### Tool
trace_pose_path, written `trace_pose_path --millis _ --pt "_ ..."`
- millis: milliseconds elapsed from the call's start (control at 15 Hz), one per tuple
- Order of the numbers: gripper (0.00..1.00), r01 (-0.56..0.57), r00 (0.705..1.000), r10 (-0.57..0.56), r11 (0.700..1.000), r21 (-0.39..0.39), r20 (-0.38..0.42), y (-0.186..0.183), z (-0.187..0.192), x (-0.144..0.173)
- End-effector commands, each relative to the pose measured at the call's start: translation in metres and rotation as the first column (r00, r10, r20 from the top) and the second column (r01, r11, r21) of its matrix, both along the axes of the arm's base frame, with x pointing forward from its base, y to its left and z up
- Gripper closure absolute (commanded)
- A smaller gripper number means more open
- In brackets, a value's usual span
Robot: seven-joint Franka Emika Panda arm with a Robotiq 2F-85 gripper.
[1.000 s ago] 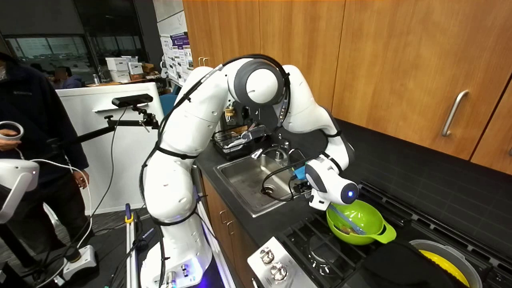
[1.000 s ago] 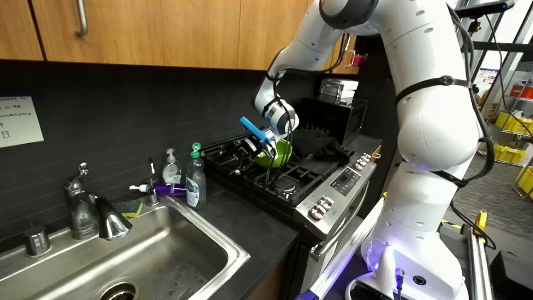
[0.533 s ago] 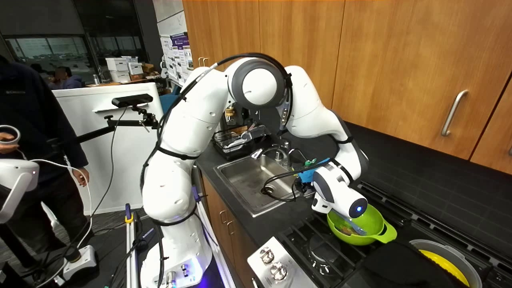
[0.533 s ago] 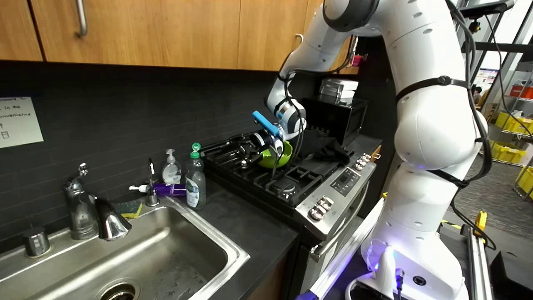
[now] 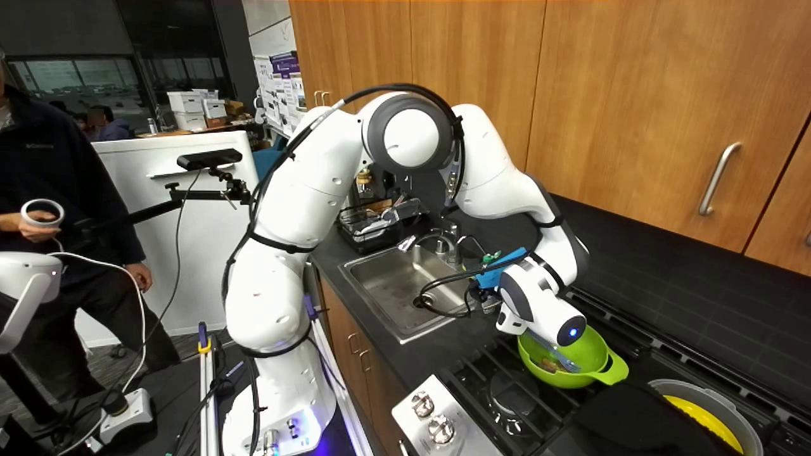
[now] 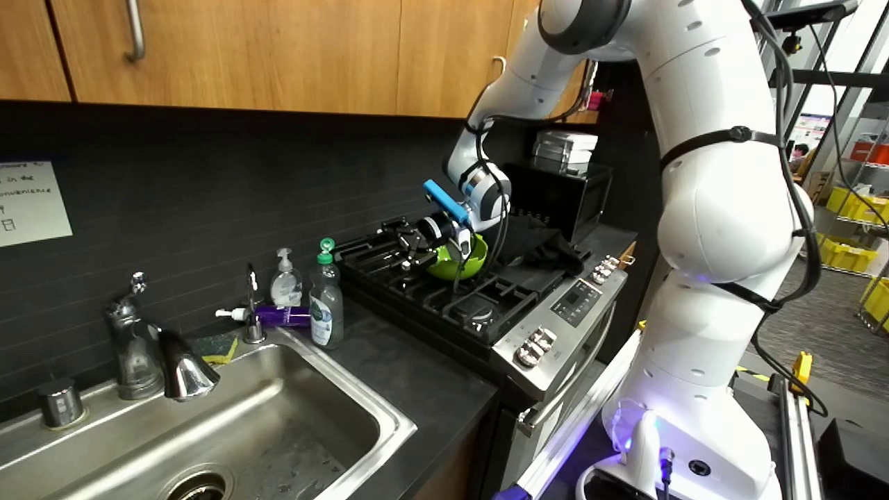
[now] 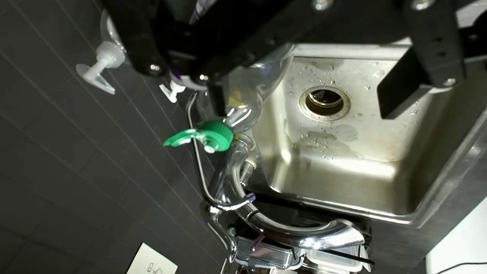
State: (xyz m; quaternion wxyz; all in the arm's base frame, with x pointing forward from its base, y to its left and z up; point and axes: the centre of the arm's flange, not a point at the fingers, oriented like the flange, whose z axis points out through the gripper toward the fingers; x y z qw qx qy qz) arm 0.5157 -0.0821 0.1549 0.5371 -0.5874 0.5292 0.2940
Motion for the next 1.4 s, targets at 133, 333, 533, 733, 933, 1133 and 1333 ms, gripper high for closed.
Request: trace_pose_path --millis 133,333,533,733,933,1133,1333 --pt "0.00 0.066 0.996 -0.070 0.995 0.071 0.052 0.028 0.014 0.031" --pt "0.00 0.164 0.980 -0.184 0.963 0.212 0.078 0.044 0.022 0.045" --pt "0.00 0.241 0.957 -0.283 0.903 0.356 0.070 0.057 0.016 0.055" --pt "0.00 0.306 0.935 -0.353 0.850 0.428 0.034 0.073 0.005 0.062" --pt "0.00 0.402 0.900 -0.436 0.818 0.410 -0.012 0.083 -0.011 0.068" --pt "0.00 0.446 0.882 -0.470 0.800 0.401 -0.043 0.089 -0.019 0.068" --pt "0.00 0.465 0.873 -0.484 0.795 0.389 -0.055 0.089 -0.024 0.063"
